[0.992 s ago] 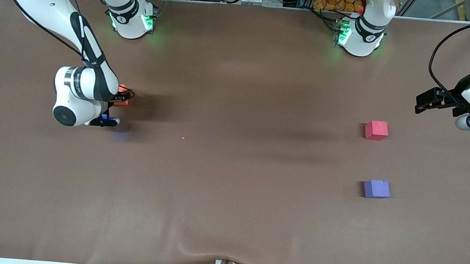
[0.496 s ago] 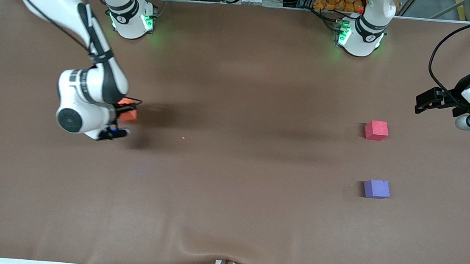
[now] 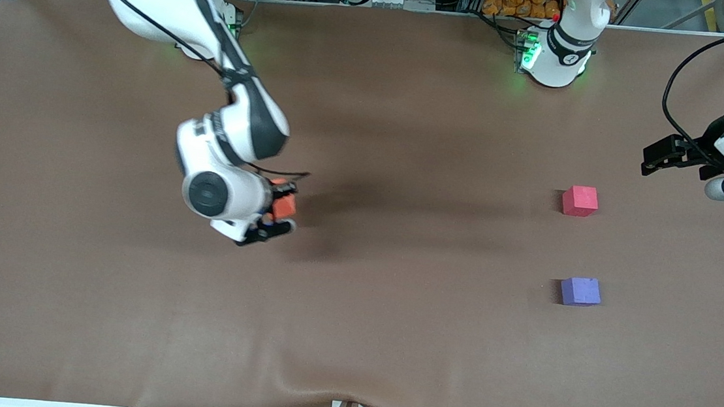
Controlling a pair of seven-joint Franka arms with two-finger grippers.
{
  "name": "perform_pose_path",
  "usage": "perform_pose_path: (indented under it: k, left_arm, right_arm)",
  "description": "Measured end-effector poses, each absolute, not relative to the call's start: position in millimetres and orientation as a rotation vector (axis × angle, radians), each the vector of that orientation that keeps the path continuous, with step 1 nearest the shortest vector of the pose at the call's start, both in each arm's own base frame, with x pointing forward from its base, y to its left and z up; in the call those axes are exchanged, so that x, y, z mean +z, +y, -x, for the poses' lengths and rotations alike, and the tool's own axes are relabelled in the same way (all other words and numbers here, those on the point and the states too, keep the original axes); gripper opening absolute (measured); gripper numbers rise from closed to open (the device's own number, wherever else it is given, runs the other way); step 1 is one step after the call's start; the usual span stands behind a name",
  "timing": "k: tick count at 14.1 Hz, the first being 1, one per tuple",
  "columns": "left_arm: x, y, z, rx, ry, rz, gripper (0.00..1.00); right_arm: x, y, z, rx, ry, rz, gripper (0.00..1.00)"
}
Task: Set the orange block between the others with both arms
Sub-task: 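Lift the orange cube with the right gripper and carry it toward the table middle, then lower the orange cube onto the table middle and open the right gripper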
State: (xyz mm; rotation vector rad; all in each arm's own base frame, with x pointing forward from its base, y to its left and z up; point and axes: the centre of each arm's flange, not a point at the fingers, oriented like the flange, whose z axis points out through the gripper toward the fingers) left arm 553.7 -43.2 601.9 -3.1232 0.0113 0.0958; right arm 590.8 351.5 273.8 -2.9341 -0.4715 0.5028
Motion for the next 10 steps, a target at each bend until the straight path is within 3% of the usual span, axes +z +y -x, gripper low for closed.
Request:
perform_pose_path:
  k: [4, 9, 10]
  left_arm:
    - [601.7, -43.4, -553.7, 0.097, 0.012, 3.123, 1.00]
    - [601.5, -43.4, -553.7, 0.097, 0.012, 3.123, 1.00]
    - [601.5, -43.4, -553.7, 0.097, 0.012, 3.123, 1.00]
  right_arm:
    - [247.4, 443.1, -571.0, 0.465, -0.378, 2.983, 0.53]
    - [211.2, 454.6, -576.9, 0.421, -0.352, 2.987, 0.53]
    - [204.7, 454.3, -576.7, 0.428, -0.346, 2.990, 0.58]
